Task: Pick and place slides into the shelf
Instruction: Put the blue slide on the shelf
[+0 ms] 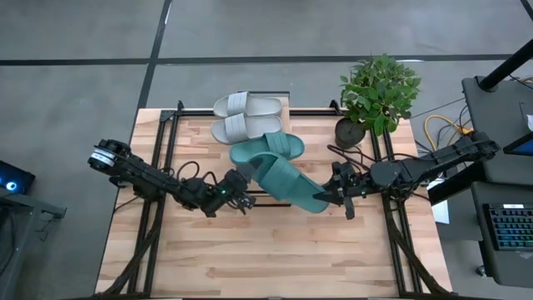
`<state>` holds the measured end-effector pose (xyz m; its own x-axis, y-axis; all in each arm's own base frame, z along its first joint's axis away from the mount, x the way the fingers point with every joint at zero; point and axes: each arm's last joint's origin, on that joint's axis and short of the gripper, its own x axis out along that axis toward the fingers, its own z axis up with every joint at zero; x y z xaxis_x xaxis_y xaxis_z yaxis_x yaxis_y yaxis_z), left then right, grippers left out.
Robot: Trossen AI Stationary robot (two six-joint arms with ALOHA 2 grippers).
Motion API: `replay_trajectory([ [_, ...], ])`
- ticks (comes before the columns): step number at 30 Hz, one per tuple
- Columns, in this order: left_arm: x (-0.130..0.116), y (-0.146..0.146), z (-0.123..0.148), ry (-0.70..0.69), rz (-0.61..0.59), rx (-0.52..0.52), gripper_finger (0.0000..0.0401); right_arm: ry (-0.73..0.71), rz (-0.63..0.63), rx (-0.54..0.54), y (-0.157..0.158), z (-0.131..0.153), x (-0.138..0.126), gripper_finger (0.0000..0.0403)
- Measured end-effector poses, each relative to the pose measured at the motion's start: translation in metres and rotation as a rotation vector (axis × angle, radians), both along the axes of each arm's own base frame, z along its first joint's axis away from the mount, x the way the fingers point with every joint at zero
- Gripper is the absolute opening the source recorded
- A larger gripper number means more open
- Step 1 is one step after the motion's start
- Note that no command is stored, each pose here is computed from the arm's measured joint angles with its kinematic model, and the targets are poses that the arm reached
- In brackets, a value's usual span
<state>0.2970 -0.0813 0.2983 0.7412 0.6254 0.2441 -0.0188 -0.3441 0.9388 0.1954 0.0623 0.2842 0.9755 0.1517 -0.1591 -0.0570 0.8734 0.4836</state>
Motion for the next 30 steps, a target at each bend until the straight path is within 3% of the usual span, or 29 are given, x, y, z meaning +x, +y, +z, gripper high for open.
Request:
replay_trajectory([
  [4,-0.001,0.001,0.002,-0.016,0.02,-0.035,0.0021,-0.014,0.004,-0.027,0.0,0.001,0.0,0.0057],
  [7,-0.002,0.001,0.006,-0.06,0.034,-0.086,0.002,-0.04,0.01,-0.066,0.0,0.003,-0.001,0.007],
  [12,-0.004,0.003,0.01,-0.103,0.067,-0.14,0.002,-0.111,0.035,-0.194,-0.002,0.011,-0.005,0.0151],
  [16,-0.006,0.003,0.014,-0.122,0.083,-0.157,0.002,-0.162,0.043,-0.293,-0.004,0.02,-0.011,0.0187],
  [30,-0.015,0.009,0.027,-0.293,0.07,-0.318,0.002,-0.294,0.04,-0.469,-0.008,0.065,-0.023,0.0198],
])
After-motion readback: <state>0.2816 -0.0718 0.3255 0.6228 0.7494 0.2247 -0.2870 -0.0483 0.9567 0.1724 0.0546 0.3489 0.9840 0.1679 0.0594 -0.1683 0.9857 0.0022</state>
